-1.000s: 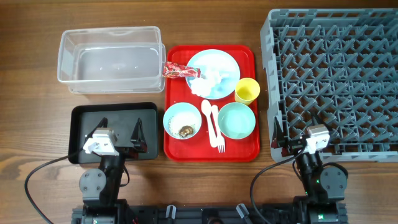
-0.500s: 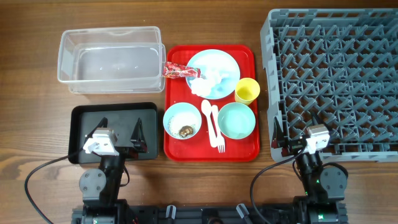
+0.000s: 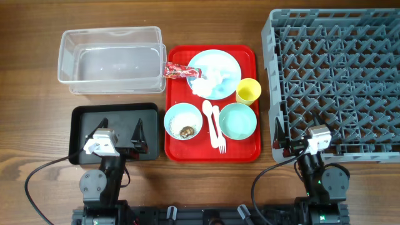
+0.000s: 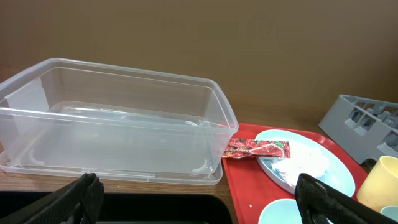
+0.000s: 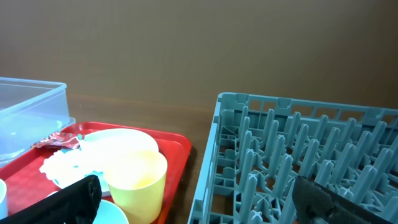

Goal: Sort waste into correct bins and load items into the dishwasher rack

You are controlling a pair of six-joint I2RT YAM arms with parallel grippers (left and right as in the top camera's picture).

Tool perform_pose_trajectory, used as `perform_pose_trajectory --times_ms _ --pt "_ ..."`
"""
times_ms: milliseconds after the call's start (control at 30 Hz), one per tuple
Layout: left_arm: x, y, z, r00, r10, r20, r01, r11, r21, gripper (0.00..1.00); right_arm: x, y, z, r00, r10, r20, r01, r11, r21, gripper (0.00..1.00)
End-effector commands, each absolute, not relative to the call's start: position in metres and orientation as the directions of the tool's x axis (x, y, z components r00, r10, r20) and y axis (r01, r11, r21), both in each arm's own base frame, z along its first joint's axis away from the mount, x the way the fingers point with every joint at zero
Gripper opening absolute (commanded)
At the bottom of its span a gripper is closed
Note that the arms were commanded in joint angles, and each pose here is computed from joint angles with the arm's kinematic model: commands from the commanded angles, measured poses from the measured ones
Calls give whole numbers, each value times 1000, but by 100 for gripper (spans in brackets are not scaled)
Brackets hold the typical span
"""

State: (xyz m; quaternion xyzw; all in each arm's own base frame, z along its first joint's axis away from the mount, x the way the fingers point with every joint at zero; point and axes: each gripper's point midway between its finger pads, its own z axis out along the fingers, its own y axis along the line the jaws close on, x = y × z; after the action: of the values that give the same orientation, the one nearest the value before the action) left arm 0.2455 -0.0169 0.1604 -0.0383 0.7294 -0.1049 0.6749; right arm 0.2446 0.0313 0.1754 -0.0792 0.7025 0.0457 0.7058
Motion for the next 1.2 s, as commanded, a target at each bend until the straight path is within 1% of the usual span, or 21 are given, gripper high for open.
perform_pose_trajectory --times_ms 0,467,600,733,833,967,1167 --pt "246 -15 159 -81 -179 -981 76 980 -185 100 244 33 177 19 -51 -999 -185 981 -53 100" --pt "246 -15 159 -80 -180 -980 76 980 -186 100 244 33 177 13 -22 -1000 -189 982 -24 100" --pt "246 -14 156 -98 -241 -966 63 967 -248 100 244 33 176 3 5 -1000 -187 982 4 100" --pt "248 -14 150 -134 -310 -941 45 947 -318 100 245 33 172 -49 67 -997 -182 980 75 100" --pt "249 -14 159 -155 -315 -937 38 945 -324 100 247 33 180 -88 79 -993 -178 980 93 100" --pt "253 -15 170 -226 -315 -922 18 945 -327 100 252 35 192 -148 86 -985 -183 977 113 100" --pt "264 -19 186 -416 -316 -853 -25 941 -336 100 263 35 211 -327 98 -940 -154 976 156 100"
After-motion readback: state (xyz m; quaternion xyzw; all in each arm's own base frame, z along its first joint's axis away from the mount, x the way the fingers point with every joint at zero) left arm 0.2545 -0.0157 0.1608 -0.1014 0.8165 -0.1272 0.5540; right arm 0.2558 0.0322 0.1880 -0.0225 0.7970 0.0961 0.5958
